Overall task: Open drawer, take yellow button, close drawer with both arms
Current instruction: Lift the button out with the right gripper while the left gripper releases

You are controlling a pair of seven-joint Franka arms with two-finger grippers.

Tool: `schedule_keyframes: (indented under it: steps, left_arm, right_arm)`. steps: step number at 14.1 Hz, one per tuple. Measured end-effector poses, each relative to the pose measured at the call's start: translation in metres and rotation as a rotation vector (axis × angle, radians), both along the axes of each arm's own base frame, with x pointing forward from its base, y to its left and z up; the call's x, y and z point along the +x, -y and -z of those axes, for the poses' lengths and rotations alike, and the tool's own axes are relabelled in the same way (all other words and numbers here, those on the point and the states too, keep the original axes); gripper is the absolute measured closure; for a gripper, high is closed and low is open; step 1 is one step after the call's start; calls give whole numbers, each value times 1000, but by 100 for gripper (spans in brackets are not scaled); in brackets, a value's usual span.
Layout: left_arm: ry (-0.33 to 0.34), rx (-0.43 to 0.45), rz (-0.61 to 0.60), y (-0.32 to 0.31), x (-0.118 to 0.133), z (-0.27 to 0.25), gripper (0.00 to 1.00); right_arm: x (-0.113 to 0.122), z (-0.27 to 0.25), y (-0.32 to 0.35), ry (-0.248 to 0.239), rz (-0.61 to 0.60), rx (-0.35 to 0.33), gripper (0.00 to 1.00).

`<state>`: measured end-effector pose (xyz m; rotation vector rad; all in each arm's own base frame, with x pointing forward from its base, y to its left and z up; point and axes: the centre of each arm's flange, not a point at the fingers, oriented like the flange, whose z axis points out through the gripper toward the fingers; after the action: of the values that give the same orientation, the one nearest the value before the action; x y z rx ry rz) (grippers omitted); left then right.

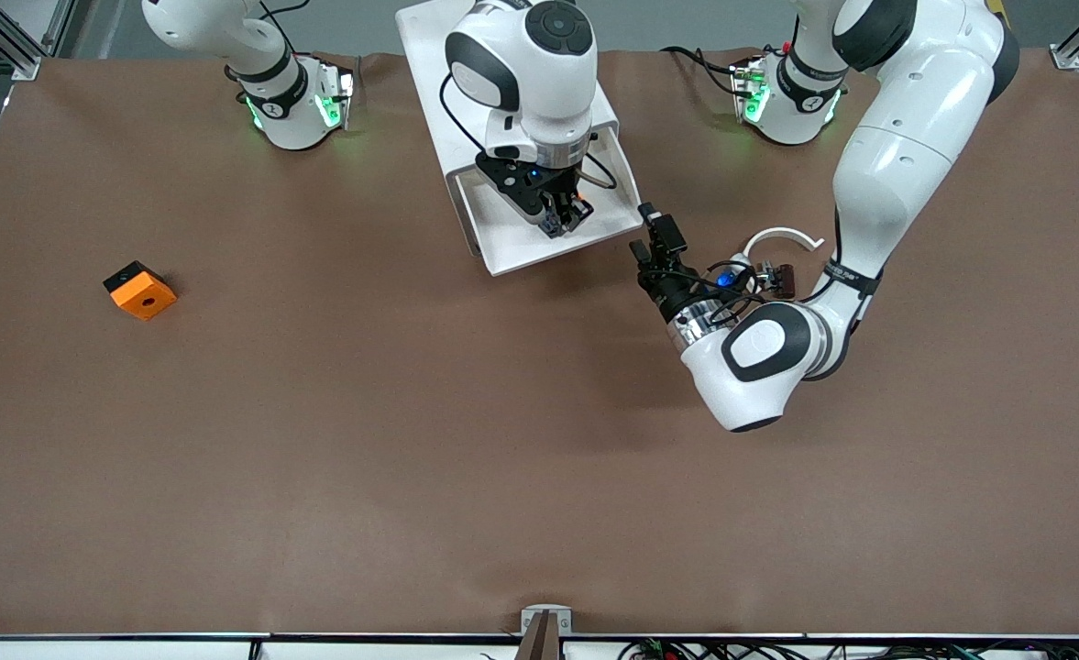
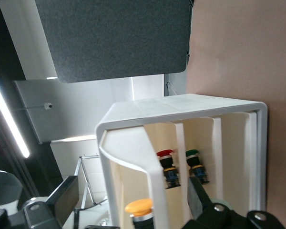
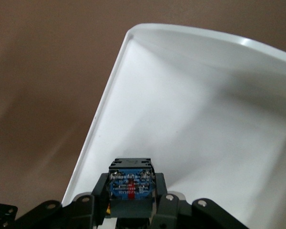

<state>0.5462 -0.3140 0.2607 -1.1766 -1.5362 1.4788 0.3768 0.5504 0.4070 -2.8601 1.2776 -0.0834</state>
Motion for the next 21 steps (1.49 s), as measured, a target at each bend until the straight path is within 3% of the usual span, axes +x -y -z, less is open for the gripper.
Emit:
schedule_keyframes:
  steps: [2, 7, 11, 15, 18, 21]
  left_arm:
    - [38, -31, 41, -1, 0, -12, 0]
    - [236, -169, 162, -14, 3, -57, 0]
    - [406, -361, 313, -42, 11, -73, 0]
    - [546, -504, 437, -50, 16, -88, 0]
    - [616, -561, 540, -35, 10, -88, 0]
    - [685, -565, 621, -13, 1, -93, 0]
  right_arm:
    - [-1, 0, -1, 0, -3, -1, 59]
    - [12, -17, 3, -1, 1, 16, 59]
    - [77, -72, 55, -65, -70, 16, 59]
    - [161, -95, 175, -118, -292, 2, 59]
    - [210, -71, 281, -160, -427, 5, 59]
    - [237, -47, 367, -167, -512, 18, 59]
